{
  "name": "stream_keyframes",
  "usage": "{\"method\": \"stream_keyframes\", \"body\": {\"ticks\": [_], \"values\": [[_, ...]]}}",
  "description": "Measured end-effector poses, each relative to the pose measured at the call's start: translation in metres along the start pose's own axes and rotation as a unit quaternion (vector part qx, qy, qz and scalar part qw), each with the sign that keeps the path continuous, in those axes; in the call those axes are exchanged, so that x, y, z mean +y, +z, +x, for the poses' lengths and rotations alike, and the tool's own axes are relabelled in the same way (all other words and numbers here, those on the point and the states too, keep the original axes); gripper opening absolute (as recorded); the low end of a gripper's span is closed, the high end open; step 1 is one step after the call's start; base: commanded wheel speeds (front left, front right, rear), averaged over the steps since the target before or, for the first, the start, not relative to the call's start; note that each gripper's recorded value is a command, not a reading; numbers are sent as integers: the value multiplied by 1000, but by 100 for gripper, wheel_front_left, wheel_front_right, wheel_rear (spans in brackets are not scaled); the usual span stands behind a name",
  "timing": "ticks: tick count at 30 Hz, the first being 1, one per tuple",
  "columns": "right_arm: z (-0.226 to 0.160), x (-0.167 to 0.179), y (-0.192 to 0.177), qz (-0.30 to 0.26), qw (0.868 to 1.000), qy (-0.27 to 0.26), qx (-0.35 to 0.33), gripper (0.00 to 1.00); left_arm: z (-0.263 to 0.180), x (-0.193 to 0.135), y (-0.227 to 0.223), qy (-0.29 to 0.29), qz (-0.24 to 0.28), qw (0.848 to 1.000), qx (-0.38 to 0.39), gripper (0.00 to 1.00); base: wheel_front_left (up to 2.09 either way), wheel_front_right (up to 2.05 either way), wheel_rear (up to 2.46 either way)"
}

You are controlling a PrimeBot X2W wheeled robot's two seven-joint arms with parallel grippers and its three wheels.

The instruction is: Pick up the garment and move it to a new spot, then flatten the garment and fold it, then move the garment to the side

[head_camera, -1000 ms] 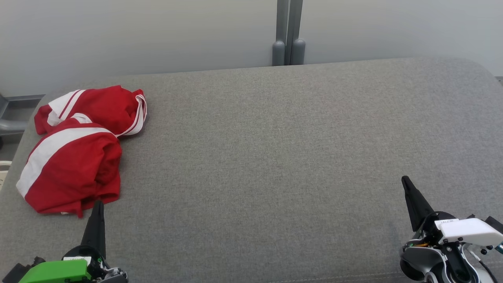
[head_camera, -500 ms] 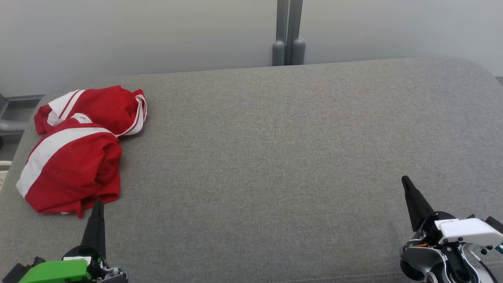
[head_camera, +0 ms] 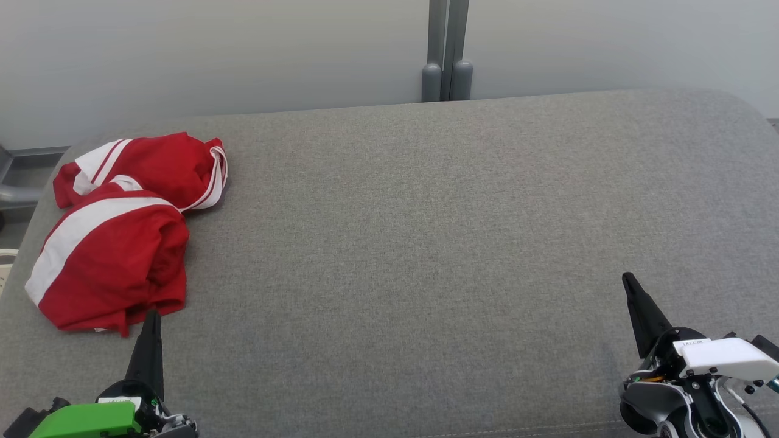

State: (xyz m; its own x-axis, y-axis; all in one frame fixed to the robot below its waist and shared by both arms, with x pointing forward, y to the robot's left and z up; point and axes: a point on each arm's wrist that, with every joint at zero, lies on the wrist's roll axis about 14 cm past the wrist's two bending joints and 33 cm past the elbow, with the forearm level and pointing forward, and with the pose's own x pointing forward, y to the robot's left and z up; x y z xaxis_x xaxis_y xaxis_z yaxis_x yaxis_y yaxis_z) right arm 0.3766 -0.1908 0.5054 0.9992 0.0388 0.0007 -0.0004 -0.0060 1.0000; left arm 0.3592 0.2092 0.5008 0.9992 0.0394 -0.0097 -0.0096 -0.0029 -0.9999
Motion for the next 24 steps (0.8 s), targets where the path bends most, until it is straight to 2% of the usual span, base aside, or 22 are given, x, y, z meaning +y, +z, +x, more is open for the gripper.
{"method": "stream_keyframes", "body": {"ticks": [24], "values": [[0, 0, 0, 0, 1000, 0, 0, 0, 0, 0, 0, 0, 0, 1000, 0, 0, 0, 0, 0]]}}
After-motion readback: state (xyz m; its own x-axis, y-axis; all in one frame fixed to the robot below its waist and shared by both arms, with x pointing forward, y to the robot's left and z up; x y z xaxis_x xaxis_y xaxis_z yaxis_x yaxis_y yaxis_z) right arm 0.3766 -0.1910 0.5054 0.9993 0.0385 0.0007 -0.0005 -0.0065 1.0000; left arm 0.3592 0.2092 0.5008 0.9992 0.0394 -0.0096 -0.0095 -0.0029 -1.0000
